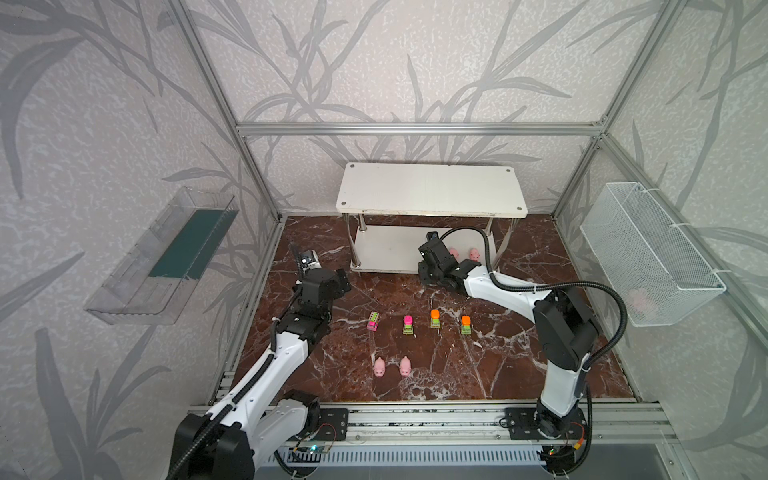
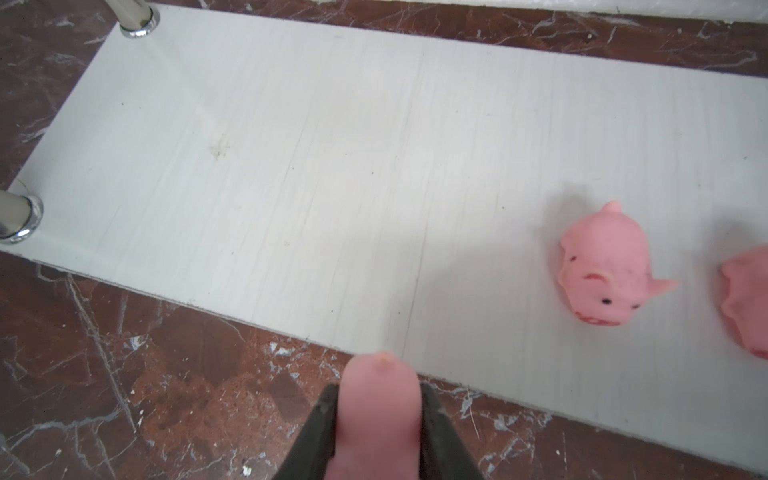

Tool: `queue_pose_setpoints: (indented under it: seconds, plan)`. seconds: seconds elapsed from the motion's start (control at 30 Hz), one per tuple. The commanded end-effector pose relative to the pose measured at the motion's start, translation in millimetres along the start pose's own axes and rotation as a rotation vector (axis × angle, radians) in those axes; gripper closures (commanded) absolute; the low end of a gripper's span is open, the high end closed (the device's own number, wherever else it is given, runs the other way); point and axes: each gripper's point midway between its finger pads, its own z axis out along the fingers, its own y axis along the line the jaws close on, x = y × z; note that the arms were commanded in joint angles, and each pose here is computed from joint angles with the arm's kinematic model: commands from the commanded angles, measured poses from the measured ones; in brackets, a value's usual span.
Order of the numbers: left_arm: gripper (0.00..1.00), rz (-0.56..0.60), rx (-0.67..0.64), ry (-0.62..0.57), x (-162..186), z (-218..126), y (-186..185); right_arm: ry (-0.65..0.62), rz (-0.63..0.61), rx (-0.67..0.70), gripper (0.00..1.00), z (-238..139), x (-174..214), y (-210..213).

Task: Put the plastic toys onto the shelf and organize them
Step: 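Carry the pig with the right gripper over the lower shelf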

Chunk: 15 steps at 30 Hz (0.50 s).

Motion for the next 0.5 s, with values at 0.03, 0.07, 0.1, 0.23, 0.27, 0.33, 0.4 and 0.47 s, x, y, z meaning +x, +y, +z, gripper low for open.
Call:
queue_pose_setpoints:
  seconds: [0.03, 0.07, 0.1, 0.23, 0.27, 0.33, 0.4, 0.47]
  plan:
    - [0.03, -0.007, -0.017, -0.011, -1.6, 1.5, 1.9, -0.046, 0.046, -0.003, 0.69, 11.9, -21.3, -5.8]
    - [0.03, -0.007, -0.016, -0.009, -1.1, 1.7, 1.7, -0.042, 0.058, -0.001, 0.69, 14.9, -21.9, -8.6]
    - [0.03, -0.006, -0.018, -0.009, -1.0, 1.9, 1.9, -0.041, 0.067, -0.002, 0.69, 17.1, -22.2, -9.7]
    - [0.03, -0.005, -0.019, -0.008, -0.6, 2.4, 2.0, -0.04, 0.091, -0.008, 0.69, 25.5, -26.1, -13.7]
    - [0.03, -0.002, -0.022, -0.005, 0.4, 2.9, 2.6, -0.043, 0.089, -0.006, 0.69, 26.8, -27.6, -14.2]
    - [0.03, -0.001, -0.025, -0.003, 1.5, 3.6, 2.9, -0.037, 0.092, -0.001, 0.69, 30.5, -29.5, -16.5]
    - [0.03, 0.001, -0.025, -0.001, 2.1, 4.2, 2.8, -0.035, 0.096, 0.001, 0.69, 33.3, -32.3, -18.2]
    - [0.03, -0.002, -0.022, -0.003, 1.4, 4.5, 2.0, -0.035, 0.099, 0.001, 0.69, 35.4, -35.7, -19.7]
